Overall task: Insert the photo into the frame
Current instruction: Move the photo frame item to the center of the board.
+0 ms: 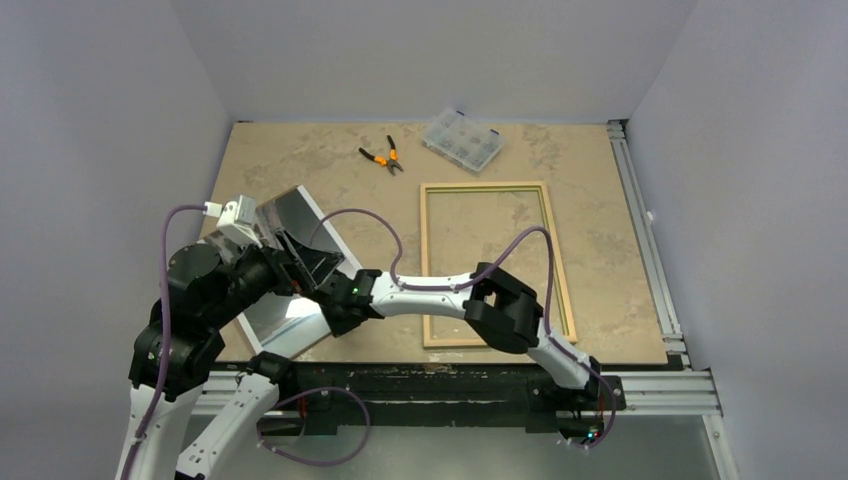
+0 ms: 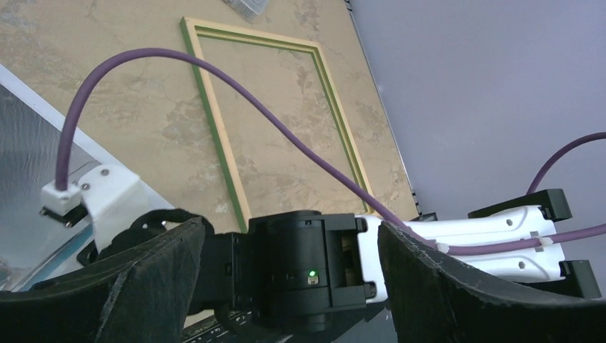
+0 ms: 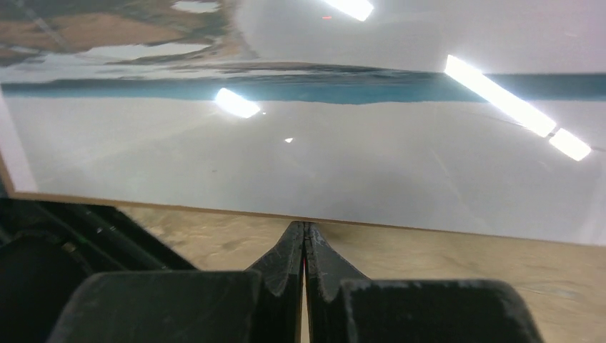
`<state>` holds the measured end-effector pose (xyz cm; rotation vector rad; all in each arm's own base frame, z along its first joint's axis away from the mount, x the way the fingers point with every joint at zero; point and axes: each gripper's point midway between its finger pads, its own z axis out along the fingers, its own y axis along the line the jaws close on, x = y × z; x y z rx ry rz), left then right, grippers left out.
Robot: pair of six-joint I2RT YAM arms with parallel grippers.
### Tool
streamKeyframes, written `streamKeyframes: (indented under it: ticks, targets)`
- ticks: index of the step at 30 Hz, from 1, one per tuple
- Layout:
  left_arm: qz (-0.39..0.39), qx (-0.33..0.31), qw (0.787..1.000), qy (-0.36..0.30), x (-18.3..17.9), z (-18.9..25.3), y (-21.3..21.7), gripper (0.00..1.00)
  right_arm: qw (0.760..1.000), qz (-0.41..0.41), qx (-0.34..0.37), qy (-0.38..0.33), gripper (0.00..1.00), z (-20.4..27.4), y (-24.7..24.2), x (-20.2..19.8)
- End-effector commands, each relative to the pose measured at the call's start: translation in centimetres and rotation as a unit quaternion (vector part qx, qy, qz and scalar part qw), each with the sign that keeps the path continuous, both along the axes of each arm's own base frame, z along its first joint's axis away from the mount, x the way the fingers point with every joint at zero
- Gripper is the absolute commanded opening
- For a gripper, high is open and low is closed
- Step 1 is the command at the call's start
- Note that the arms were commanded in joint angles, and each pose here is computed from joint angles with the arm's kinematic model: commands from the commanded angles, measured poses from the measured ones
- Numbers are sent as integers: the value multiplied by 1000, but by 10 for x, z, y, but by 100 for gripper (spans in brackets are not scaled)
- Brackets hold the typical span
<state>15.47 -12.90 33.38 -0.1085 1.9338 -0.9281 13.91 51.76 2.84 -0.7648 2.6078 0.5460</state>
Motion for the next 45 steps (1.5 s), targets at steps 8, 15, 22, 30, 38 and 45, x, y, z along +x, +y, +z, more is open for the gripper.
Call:
streamKeyframes:
  ticks: [8,15,22,30,38,45]
  targets:
    - [13,8,1000,19,6,-12,3,88,989,-146,18,-29,0,22,-42,91]
    - [56,45,994,84,12,-46,16,88,983,-175,52,-5,0,27,-45,129]
    - [88,74,981,158,18,-86,25,89,980,-182,81,2,0,41,-36,161]
    - [155,124,935,293,18,-159,42,90,975,-207,83,-9,0,62,-55,196]
    - [217,156,895,357,35,-217,63,87,973,-209,97,-4,3,67,-84,224]
    - [285,137,856,410,45,-253,103,85,974,-204,96,-5,48,66,-98,255]
